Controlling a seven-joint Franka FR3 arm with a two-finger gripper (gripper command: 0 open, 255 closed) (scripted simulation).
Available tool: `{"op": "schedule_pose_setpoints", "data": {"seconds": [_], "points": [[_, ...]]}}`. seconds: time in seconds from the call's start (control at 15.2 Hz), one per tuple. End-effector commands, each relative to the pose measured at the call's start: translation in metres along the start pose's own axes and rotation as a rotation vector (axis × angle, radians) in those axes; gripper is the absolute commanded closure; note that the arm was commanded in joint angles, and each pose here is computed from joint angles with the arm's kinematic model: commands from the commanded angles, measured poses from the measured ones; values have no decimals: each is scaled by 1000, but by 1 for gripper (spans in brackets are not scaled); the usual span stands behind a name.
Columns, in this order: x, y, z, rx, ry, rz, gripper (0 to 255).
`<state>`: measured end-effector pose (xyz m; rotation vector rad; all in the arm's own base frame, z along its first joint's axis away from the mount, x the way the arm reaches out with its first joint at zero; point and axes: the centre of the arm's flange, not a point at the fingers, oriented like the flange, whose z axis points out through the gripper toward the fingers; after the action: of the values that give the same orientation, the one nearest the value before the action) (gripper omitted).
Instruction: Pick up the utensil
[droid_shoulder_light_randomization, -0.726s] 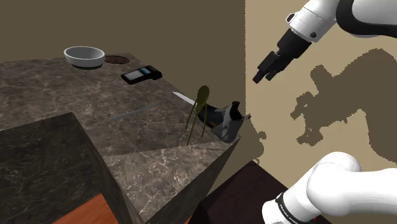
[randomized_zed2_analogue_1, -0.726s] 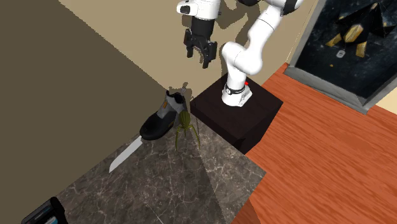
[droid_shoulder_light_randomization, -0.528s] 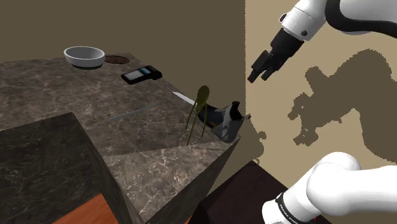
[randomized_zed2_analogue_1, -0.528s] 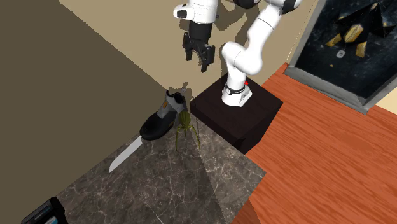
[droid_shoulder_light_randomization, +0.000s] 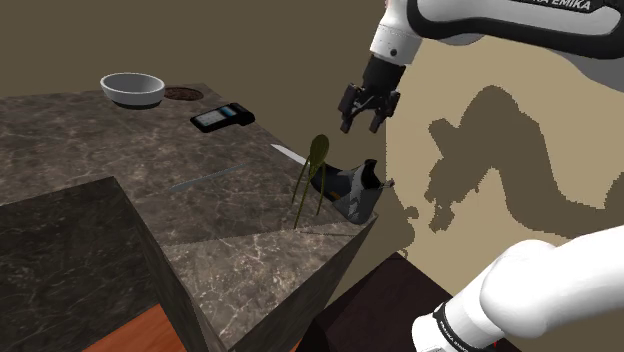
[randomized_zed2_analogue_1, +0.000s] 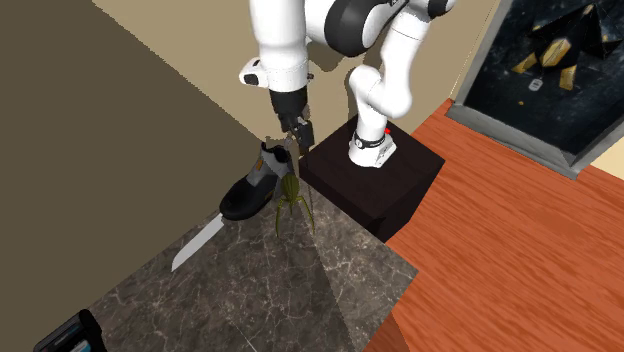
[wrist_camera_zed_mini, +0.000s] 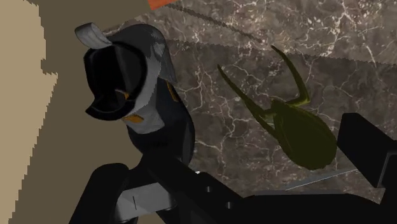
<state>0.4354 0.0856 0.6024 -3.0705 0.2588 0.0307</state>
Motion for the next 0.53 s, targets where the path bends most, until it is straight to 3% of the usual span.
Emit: {"op": "schedule_pose_setpoints", "data": {"seconds": [0.0, 0.46], "points": [[26, -14, 18, -1, -56, 45, 0], [112, -48, 85, -6, -245, 193, 0]]}}
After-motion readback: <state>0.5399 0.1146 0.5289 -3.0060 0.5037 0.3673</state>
